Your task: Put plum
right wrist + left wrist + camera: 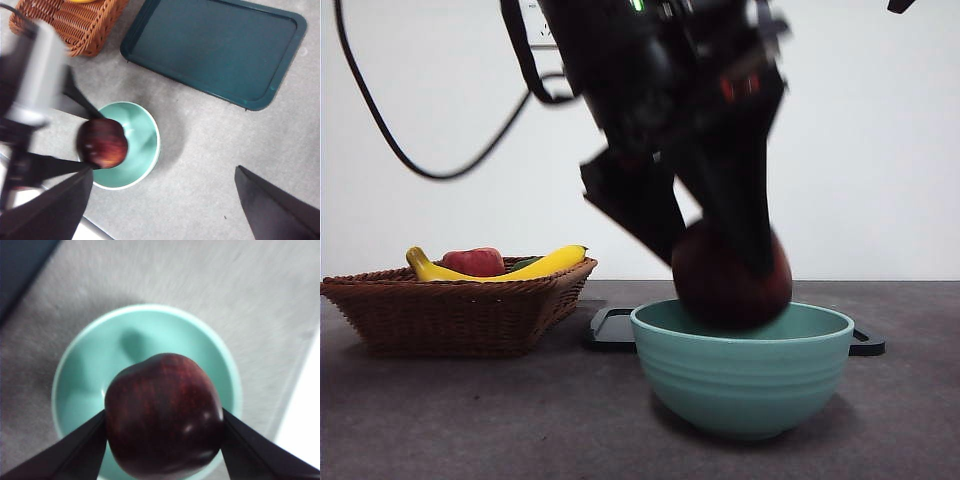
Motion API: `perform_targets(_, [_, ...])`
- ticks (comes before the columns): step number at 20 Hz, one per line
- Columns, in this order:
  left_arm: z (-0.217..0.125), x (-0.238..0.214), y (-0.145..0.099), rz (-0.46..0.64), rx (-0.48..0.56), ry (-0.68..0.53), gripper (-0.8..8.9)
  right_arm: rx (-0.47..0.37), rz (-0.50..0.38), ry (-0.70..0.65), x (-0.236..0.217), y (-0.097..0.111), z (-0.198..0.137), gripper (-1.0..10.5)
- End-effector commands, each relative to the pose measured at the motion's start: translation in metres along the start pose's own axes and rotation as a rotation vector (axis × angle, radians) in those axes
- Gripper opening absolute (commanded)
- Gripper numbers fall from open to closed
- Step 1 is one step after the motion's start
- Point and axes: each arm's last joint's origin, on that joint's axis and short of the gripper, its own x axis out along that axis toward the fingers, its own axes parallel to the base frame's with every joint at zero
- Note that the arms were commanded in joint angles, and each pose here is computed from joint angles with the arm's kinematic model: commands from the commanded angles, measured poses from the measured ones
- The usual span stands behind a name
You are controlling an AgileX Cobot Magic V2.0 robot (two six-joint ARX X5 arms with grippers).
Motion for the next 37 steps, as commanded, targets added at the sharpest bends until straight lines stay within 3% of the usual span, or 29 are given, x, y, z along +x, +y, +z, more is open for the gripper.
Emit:
perform_targets(1, [0.005, 0.019, -0.004, 0.021, 0.064, 0.026, 2.73, 0.001, 0.003, -0.012, -0.002, 0.002, 0.004, 4.6])
perform_targets(10, [0.002, 0.045, 0.001, 0.060, 0.080, 0.072, 2.81, 0.001, 0.004, -0.012, -0.002, 0.002, 0.004, 4.6])
perform_targets(13, [0.002, 0.045, -0.001, 0.058, 0.082, 0.078, 3.62, 0.000, 0.004, -0.012, -0.002, 0.002, 0.004, 4.6])
perform_targets(22, [0.031, 0.015, -0.004, 0.062, 0.077, 0.040, 3.83, 0.000, 0.004, -0.011, -0.002, 0.002, 0.004, 4.6])
perform_targets(26, [0.045, -0.021, 0.001, 0.078, 0.048, -0.013, 3.83, -0.006, 0.003, -0.007, -0.002, 0.002, 0.004, 4.6])
perform_targets(30, [0.042, -0.089, 0.020, 0.135, -0.069, -0.192, 3.83, -0.013, 0.003, -0.007, -0.002, 0.002, 0.004, 4.6])
perform_targets(35, [0.009, -0.186, 0.046, 0.246, -0.215, -0.417, 3.83, -0.014, 0.003, -0.008, -0.002, 0.002, 0.004, 4.6])
perform_targets(37, [-0.010, -0.215, 0.048, 0.241, -0.242, -0.484, 3.82, -0.014, 0.003, -0.008, -0.002, 0.002, 0.004, 4.6])
